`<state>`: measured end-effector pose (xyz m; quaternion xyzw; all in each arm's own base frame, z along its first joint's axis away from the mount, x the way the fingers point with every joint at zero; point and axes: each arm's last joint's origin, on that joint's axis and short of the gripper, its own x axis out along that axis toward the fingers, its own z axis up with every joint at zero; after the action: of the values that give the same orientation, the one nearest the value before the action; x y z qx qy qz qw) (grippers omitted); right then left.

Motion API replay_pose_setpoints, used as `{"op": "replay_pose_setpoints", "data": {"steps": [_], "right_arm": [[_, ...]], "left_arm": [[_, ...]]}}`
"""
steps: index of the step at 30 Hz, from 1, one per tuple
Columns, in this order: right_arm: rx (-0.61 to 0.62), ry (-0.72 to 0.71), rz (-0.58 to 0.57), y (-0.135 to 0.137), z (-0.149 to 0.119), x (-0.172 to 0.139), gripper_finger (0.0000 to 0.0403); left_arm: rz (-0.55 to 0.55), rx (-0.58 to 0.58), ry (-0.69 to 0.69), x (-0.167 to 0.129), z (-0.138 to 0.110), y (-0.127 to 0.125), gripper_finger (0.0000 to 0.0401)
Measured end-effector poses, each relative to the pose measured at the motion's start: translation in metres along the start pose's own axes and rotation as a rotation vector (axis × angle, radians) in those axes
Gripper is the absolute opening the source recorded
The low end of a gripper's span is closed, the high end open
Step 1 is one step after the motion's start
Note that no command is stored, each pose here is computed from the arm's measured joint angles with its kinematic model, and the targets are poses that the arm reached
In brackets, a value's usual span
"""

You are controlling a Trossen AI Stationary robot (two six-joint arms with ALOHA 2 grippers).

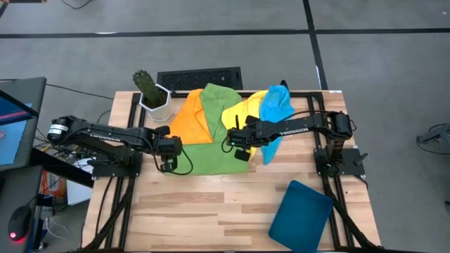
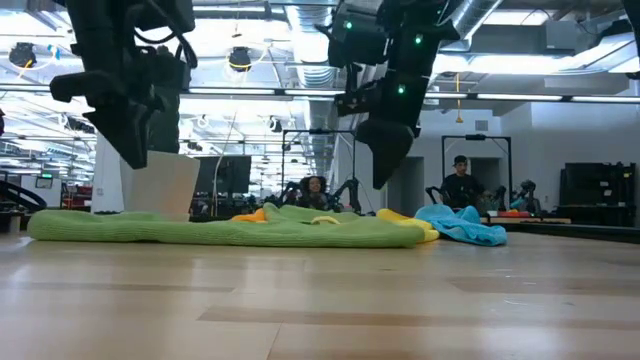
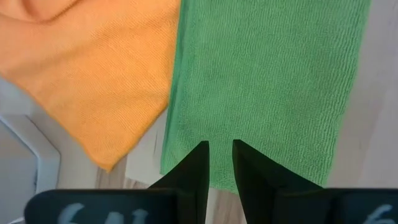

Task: Fold microfiber towels
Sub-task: Fold the right green microfiber towel

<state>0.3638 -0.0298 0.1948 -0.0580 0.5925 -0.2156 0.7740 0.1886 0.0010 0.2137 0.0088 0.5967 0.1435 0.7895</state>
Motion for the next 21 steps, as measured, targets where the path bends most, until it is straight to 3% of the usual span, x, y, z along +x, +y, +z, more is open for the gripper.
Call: {"op": "replay_pose_setpoints", "data": {"steps": [5, 11, 17, 21], "right_arm": [[0.011, 0.007, -0.003, -0.007, 0.0, 0.001, 0.0187], [-0.052, 0.005, 0.063, 0.008, -0.009, -0.024, 0.0199], [-0.106, -0.053, 0.095, 0.025, -0.01, -0.039, 0.0196], [-0.112, -0.043, 0.096, 0.027, -0.011, -0.039, 0.0198]], "left_arm": [[-0.04, -0.023, -0.01, -0.003, -0.001, -0.003, 0.0064], [0.003, -0.012, -0.102, -0.009, -0.014, -0.007, 0.0064], [-0.092, -0.129, -0.259, -0.021, -0.019, 0.008, 0.0064], [-0.079, -0.313, -0.301, -0.02, -0.01, 0.025, 0.0062]]}}
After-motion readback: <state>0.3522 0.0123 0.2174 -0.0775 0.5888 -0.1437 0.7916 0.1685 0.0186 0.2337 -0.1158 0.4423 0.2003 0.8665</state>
